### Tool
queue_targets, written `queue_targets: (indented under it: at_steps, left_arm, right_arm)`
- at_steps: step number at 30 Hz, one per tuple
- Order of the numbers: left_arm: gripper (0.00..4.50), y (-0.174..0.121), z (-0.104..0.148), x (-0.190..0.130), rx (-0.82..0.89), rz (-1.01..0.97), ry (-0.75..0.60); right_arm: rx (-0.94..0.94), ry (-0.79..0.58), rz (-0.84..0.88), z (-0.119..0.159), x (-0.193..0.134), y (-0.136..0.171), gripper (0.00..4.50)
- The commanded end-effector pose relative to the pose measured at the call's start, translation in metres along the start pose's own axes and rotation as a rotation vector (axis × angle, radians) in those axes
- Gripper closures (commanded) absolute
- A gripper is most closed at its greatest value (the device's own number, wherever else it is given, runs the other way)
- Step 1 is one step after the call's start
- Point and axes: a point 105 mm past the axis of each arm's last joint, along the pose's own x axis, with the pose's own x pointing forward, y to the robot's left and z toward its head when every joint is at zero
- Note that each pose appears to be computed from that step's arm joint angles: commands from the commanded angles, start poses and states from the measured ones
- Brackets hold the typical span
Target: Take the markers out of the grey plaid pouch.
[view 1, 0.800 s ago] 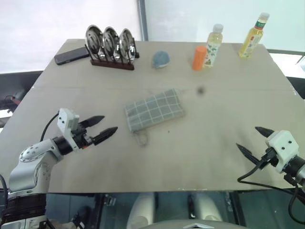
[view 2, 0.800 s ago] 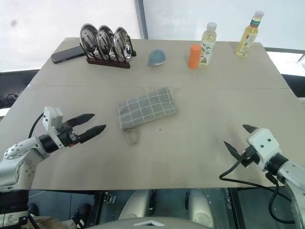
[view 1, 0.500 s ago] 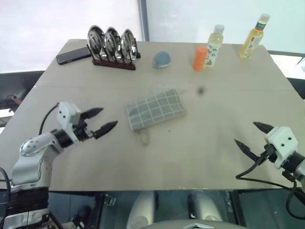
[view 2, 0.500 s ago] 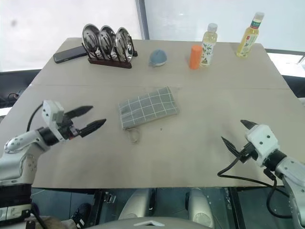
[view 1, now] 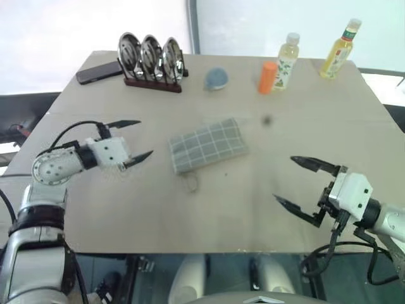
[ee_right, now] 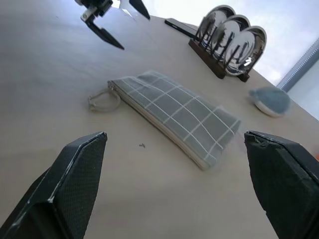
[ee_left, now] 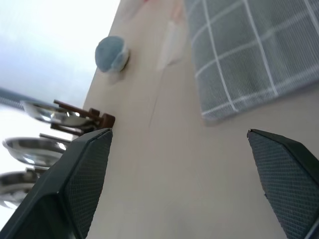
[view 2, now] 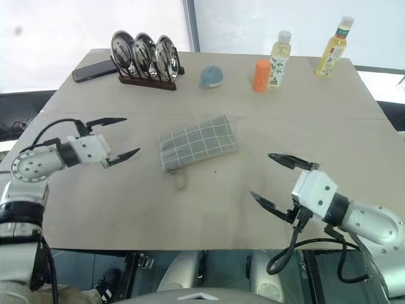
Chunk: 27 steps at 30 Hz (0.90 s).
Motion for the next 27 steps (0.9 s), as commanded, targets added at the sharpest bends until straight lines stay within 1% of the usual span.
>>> queue_targets:
  at_steps: [1,6,8,11,17,21,27]
  left_arm:
    - [0.0,-0.003,0.001,0.006,0.179,-0.088,0.001]
    - [0.0,-0.009,0.001,0.031,0.329,-0.127,0.003]
    - [0.0,-0.011,0.004,0.042,0.397,-0.124,-0.012]
    - [0.0,-0.015,0.013,0.057,0.474,-0.12,-0.073]
    - [0.0,-0.018,0.028,0.071,0.578,-0.113,-0.19]
    - [0.0,-0.017,0.041,0.08,0.616,-0.078,-0.27]
    - [0.0,-0.013,0.048,0.08,0.656,-0.034,-0.338]
  right_arm:
    - [-0.035,-0.042,0.027,0.014,0.005,0.003,0.02]
    - [-0.049,-0.04,0.013,0.015,0.007,0.007,0.02]
    - [-0.051,-0.04,0.0,0.016,0.008,0.007,0.02]
    - [-0.055,-0.036,-0.014,0.017,0.008,0.009,0.02]
    - [-0.061,-0.009,-0.061,0.018,0.001,0.009,0.02]
    - [-0.061,0.001,-0.08,0.018,0.001,0.011,0.02]
    - [-0.066,0.023,-0.109,0.018,-0.003,0.012,0.02]
